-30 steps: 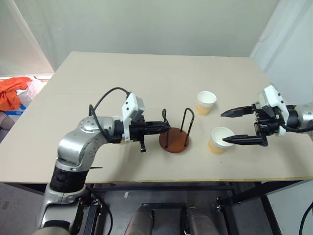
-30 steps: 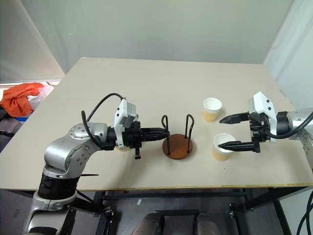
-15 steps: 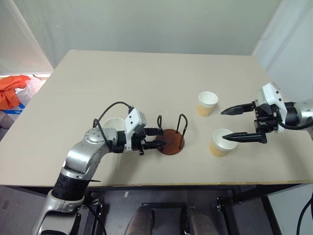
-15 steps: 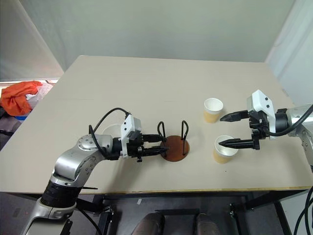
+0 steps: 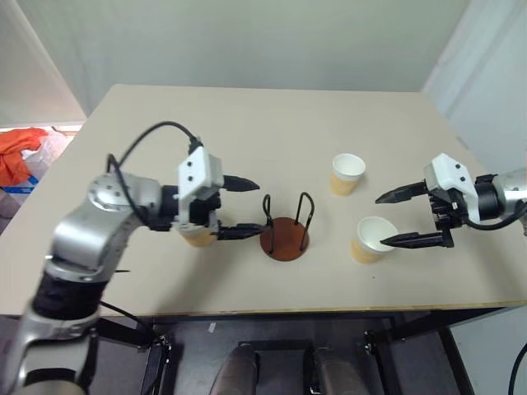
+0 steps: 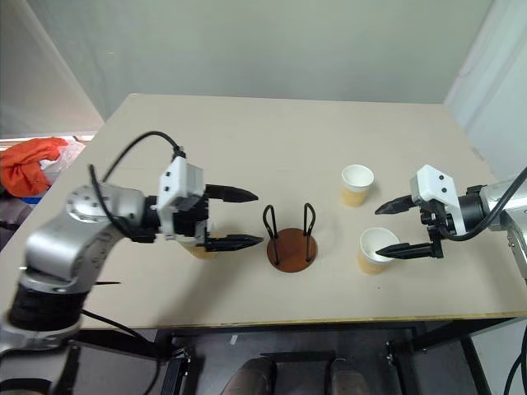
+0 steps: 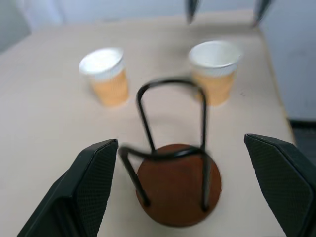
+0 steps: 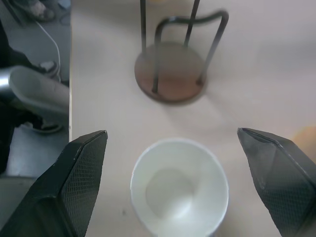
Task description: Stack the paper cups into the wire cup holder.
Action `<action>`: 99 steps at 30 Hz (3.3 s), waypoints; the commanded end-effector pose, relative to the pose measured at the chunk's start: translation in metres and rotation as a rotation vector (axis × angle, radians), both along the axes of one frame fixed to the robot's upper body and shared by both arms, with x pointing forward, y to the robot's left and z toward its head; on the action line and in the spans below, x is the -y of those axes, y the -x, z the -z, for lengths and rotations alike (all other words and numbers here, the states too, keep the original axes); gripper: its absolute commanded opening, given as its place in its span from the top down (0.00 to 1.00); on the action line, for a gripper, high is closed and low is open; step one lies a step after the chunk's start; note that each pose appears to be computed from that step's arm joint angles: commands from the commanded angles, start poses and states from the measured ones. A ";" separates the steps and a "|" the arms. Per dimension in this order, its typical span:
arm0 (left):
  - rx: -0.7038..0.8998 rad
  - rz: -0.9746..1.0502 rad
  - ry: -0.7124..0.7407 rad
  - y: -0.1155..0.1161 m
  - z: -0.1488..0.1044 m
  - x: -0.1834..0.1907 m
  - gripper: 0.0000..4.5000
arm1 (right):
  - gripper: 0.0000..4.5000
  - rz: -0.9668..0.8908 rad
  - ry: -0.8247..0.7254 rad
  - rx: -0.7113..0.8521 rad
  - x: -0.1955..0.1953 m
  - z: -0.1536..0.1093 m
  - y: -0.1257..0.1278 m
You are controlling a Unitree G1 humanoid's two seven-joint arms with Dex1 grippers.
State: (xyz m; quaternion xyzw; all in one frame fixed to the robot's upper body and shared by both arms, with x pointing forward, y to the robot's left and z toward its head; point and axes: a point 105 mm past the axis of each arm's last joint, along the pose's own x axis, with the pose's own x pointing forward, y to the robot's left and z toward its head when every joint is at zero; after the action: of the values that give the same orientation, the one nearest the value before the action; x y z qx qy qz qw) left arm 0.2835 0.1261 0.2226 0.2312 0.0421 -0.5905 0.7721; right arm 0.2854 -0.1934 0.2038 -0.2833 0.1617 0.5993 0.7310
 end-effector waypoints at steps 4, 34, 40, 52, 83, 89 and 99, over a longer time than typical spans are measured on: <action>0.083 0.020 -0.081 0.021 -0.031 -0.028 0.00 | 0.00 -0.036 0.118 0.049 0.003 -0.001 0.013; 0.106 -0.088 -0.013 0.019 -0.041 -0.051 0.00 | 0.99 -0.099 0.218 0.080 -0.019 0.026 0.007; 0.114 -0.103 -0.013 0.016 -0.040 -0.055 0.00 | 0.99 -0.274 0.065 0.200 -0.040 -0.050 0.010; 0.113 -0.103 0.006 0.017 -0.042 -0.054 0.00 | 0.99 -0.704 0.012 0.336 -0.135 -0.092 0.013; 0.251 -0.274 0.029 -0.002 -0.059 -0.054 0.00 | 0.00 -0.329 0.097 0.449 -0.107 -0.093 -0.085; 0.278 -0.350 -0.060 -0.025 -0.048 -0.059 0.00 | 0.00 -0.128 0.207 0.381 -0.066 -0.065 -0.117; 0.387 -0.402 -0.033 -0.061 -0.060 -0.045 0.00 | 0.00 0.011 0.274 0.315 -0.057 -0.022 -0.138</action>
State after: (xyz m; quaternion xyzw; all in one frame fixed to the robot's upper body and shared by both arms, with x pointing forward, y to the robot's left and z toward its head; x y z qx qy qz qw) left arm 0.3503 0.1760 0.2717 0.3301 -0.0318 -0.3589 0.8725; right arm 0.4201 -0.1381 0.2136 -0.4620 0.1481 0.5280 0.6970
